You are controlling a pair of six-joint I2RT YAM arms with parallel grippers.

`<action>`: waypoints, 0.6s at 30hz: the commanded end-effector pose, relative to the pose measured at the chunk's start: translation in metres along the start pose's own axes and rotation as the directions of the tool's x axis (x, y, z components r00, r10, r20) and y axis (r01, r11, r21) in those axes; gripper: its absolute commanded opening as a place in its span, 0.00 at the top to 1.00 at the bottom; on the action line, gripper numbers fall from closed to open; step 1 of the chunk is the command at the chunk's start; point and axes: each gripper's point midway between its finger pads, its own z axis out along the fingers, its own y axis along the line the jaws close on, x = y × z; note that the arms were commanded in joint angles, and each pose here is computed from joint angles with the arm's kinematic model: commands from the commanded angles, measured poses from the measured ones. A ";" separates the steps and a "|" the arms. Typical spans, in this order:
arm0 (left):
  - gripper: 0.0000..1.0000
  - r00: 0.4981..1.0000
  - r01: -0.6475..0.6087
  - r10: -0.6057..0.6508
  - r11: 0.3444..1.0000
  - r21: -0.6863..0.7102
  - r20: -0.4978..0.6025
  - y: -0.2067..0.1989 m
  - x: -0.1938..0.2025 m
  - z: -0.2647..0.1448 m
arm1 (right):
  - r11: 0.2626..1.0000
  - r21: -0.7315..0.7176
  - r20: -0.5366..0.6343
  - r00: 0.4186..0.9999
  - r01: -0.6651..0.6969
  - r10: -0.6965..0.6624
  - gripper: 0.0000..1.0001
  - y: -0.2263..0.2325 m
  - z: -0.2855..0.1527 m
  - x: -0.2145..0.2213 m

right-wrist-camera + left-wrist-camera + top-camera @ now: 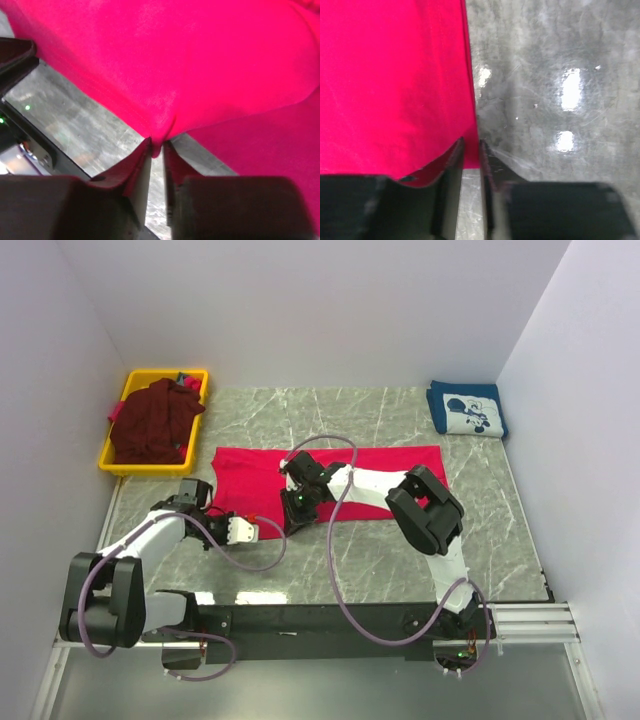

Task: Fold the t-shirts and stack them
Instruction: Fold the tshirt

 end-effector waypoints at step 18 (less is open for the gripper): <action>0.99 0.994 0.079 -0.073 0.994 -0.078 0.079 0.062 -0.040 -0.051 | 0.983 -0.172 0.185 0.982 0.061 -0.029 1.00 0.042 -0.064 -0.079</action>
